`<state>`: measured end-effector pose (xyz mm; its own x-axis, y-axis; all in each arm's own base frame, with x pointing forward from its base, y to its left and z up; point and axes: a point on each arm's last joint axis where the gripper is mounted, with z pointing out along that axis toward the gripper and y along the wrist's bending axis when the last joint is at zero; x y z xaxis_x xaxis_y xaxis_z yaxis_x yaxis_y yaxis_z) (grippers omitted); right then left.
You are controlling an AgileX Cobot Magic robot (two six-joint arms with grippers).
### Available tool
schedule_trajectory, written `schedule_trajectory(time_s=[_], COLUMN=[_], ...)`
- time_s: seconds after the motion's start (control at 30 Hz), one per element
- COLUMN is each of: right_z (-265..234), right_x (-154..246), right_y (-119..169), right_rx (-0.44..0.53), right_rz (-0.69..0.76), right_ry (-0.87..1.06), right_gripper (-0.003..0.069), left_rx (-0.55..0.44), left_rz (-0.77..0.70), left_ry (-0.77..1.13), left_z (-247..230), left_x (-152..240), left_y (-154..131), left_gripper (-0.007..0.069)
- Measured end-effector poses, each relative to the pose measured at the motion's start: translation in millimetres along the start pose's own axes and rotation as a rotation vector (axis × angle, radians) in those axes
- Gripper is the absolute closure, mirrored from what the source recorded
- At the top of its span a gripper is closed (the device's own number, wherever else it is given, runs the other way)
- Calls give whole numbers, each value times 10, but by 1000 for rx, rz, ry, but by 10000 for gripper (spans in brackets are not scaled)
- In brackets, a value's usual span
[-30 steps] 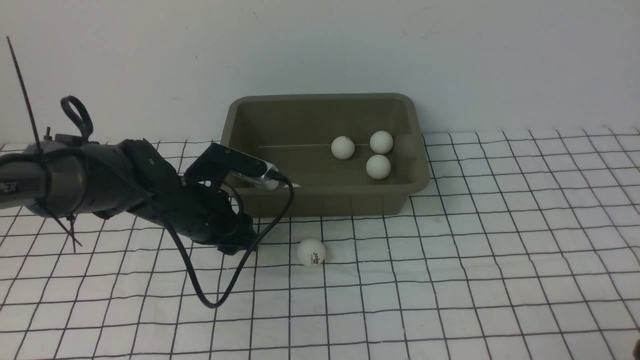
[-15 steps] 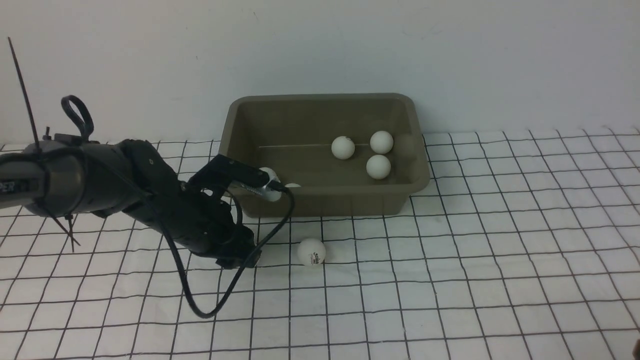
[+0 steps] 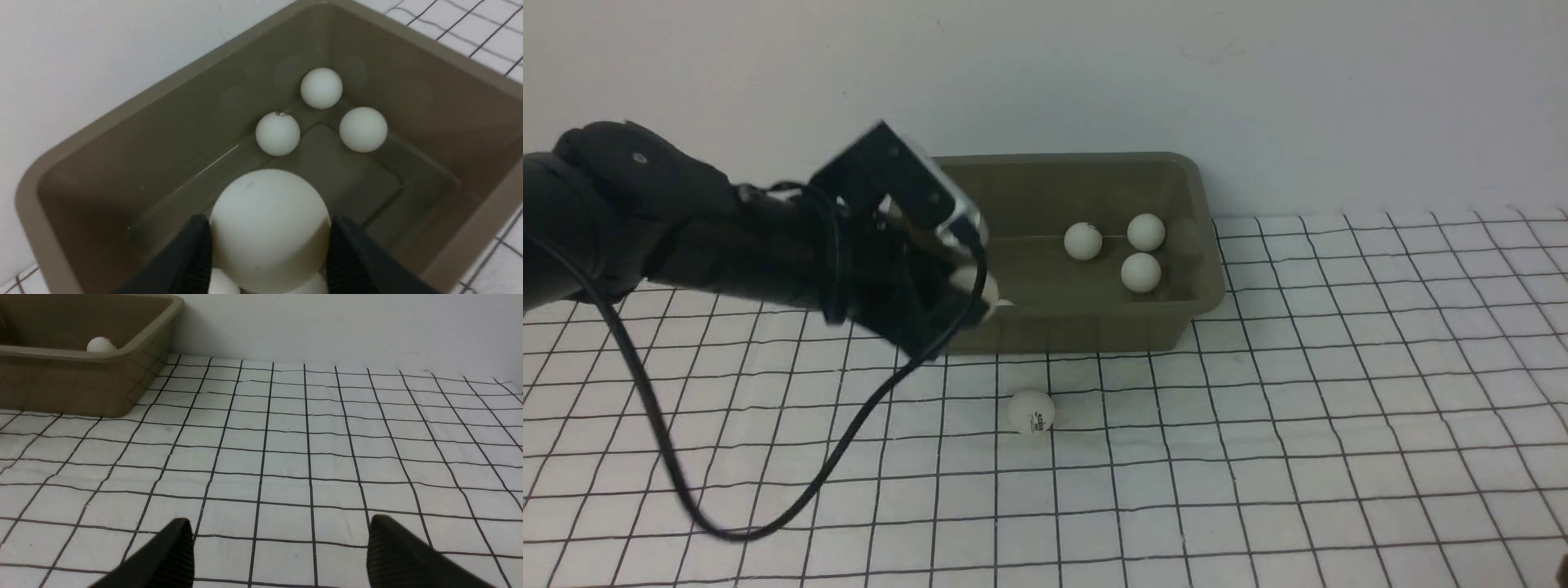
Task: Put the table tennis balls into the box on the white checkered tablecloth.
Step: 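Drop the ball into the bin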
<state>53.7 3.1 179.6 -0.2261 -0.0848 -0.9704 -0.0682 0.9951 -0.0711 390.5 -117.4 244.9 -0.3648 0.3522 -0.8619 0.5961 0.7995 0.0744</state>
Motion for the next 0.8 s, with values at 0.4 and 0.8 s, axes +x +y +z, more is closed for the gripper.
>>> schedule_trajectory(time_s=[0.4,0.8], right_z=[0,0], right_x=[0,0], right_y=[0,0], right_rx=[0,0], right_rz=[0,0], right_ry=[0,0], right_gripper=[144,144], left_rx=[80,418], left_rz=[-43,-138], left_ry=[34,555], left_z=[162,-384], left_x=[-57,133], left_y=[9,-675], left_gripper=[118,226])
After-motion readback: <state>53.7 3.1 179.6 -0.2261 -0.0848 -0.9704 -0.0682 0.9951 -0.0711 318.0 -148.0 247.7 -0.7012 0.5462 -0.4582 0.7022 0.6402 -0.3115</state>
